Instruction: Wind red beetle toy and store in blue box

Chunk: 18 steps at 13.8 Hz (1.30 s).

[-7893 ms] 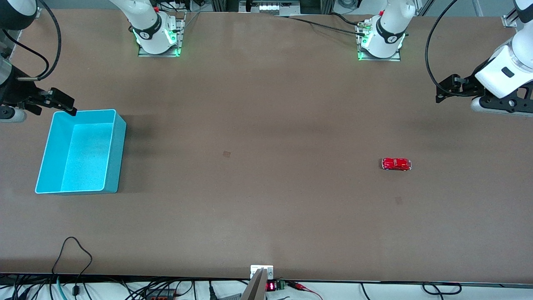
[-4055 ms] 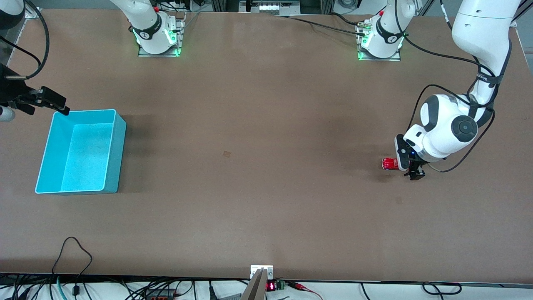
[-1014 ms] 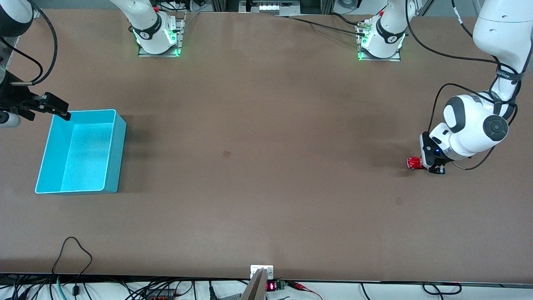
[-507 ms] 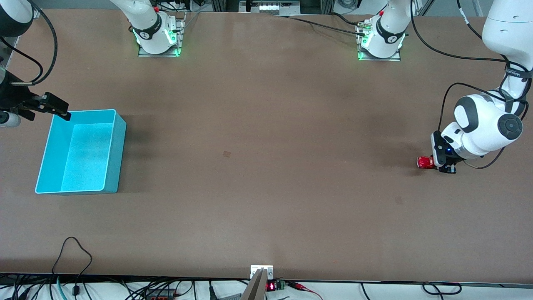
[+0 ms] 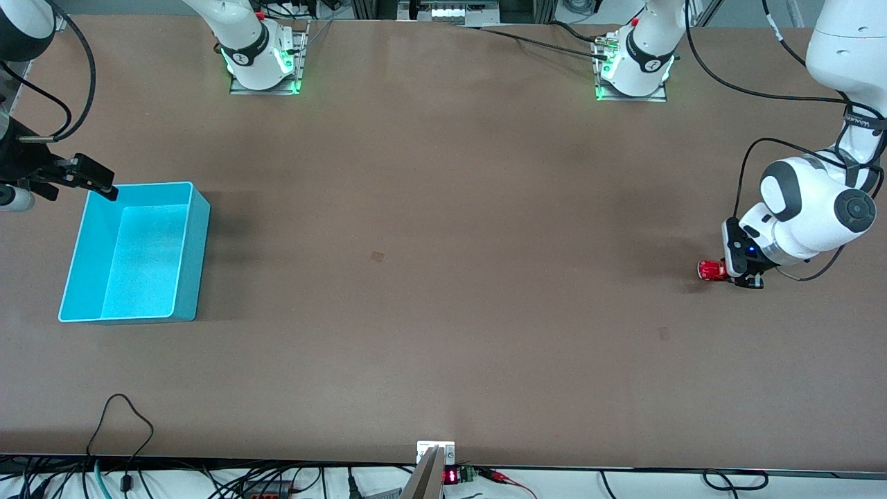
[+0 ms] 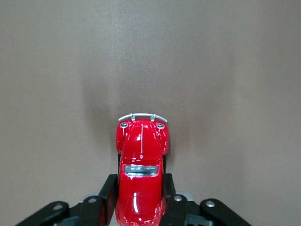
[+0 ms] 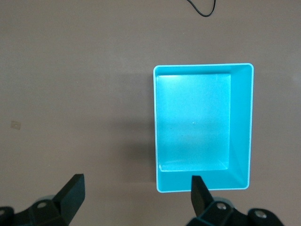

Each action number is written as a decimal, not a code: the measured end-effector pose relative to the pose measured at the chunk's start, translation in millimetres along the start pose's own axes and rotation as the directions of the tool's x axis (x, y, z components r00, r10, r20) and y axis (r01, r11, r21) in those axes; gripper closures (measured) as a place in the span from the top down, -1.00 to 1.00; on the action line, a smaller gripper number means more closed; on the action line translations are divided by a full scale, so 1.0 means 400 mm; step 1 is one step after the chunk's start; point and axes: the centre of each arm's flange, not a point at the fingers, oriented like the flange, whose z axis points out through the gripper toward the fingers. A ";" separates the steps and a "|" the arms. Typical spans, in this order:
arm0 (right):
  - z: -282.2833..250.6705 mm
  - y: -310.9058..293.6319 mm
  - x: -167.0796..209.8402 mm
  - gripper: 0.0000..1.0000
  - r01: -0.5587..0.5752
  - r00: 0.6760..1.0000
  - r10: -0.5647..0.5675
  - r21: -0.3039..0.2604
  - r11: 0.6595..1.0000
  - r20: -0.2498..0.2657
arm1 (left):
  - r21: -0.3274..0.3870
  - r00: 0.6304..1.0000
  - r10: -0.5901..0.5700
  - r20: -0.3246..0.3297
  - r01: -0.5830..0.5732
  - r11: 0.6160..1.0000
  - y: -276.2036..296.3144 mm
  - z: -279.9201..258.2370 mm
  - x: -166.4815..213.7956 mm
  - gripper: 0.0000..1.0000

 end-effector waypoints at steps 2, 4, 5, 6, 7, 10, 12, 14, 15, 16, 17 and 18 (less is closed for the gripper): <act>0.000 0.000 0.000 1.00 0.000 1.000 0.000 0.000 1.000 0.000 | -0.002 1.000 0.003 -0.001 -0.003 1.000 0.001 0.003 -0.002 0.03; 0.000 0.000 0.000 1.00 0.000 1.000 0.000 0.000 1.000 0.000 | -0.005 1.000 0.010 -0.002 -0.010 1.000 0.002 0.009 -0.004 0.39; 0.000 0.000 0.000 1.00 0.000 1.000 0.000 0.000 1.000 0.000 | -0.003 1.000 0.012 -0.001 -0.012 1.000 0.000 0.007 -0.005 0.59; 0.000 0.000 0.000 1.00 0.000 1.000 0.000 0.000 1.000 0.000 | -0.001 1.000 0.013 0.000 -0.013 1.000 -0.003 0.003 -0.006 0.77; 0.000 0.000 0.000 1.00 0.000 1.000 0.000 0.000 1.000 0.000 | 0.000 1.000 0.014 0.000 -0.014 1.000 -0.006 0.000 -0.006 0.97; 0.000 0.000 0.000 1.00 0.000 1.000 0.000 0.000 1.000 0.000 | -0.005 1.000 0.014 -0.002 -0.014 1.000 -0.016 -0.011 -0.008 1.00; 0.000 0.000 0.000 1.00 0.000 1.000 0.000 0.000 1.000 0.000 | -0.007 1.000 0.014 -0.002 -0.014 1.000 -0.017 -0.012 -0.009 1.00; 0.000 0.000 0.000 1.00 0.000 1.000 0.000 0.000 1.000 0.000 | -0.011 1.000 0.014 -0.003 -0.014 1.000 -0.016 -0.012 -0.008 1.00; 0.000 0.000 0.000 1.00 0.000 1.000 0.000 0.000 1.000 0.000 | -0.017 1.000 0.013 -0.005 -0.013 1.000 -0.015 -0.011 -0.008 1.00; 0.000 0.000 0.000 1.00 0.000 1.000 0.000 0.000 1.000 0.000 | -0.022 1.000 0.012 -0.006 -0.012 1.000 -0.014 -0.011 -0.008 1.00; 0.000 0.000 0.000 1.00 0.000 1.000 0.000 0.000 1.000 0.000 | -0.025 1.000 0.010 -0.007 -0.011 1.000 -0.014 -0.012 -0.008 1.00; 0.000 0.000 0.000 1.00 0.000 1.000 0.000 0.000 1.000 0.000 | -0.025 1.000 0.009 -0.007 -0.009 1.000 -0.014 -0.014 -0.008 1.00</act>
